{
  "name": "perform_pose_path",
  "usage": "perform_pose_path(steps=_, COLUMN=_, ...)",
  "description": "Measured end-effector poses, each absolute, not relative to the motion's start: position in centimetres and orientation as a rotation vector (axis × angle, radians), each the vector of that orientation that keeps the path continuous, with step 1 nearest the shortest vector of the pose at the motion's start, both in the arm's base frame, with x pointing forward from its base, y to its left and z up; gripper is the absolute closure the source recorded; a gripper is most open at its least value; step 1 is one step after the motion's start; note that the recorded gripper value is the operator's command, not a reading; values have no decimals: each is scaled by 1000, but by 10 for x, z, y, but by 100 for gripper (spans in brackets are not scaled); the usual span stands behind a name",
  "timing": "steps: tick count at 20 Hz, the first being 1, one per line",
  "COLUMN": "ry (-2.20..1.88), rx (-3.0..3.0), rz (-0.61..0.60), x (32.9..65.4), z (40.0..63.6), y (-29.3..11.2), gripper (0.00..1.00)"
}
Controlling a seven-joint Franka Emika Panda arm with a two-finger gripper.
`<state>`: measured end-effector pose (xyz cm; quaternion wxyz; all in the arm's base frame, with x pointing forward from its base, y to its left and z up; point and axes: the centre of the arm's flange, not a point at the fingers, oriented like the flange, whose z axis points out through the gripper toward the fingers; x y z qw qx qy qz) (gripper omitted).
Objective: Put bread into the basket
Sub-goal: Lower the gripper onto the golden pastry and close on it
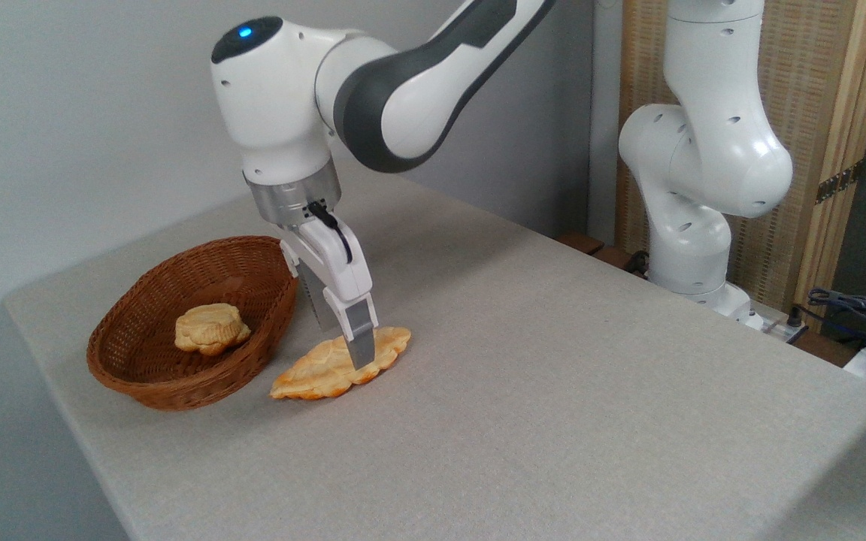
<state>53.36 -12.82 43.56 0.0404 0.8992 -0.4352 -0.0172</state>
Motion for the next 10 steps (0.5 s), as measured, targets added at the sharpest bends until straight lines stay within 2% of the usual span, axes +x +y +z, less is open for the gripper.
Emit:
perform_pose_path(steps=6, ry=-1359, rx=2749, rz=-40, x=534, z=421, y=-138, gripper=0)
perform_pose_path(steps=7, ry=-1363, rx=2752, rz=-32, x=536, z=420, y=-138, gripper=4)
perform_pose_path(steps=10, ry=-1369, rx=2756, rz=-27, x=538, z=416, y=-138, gripper=51)
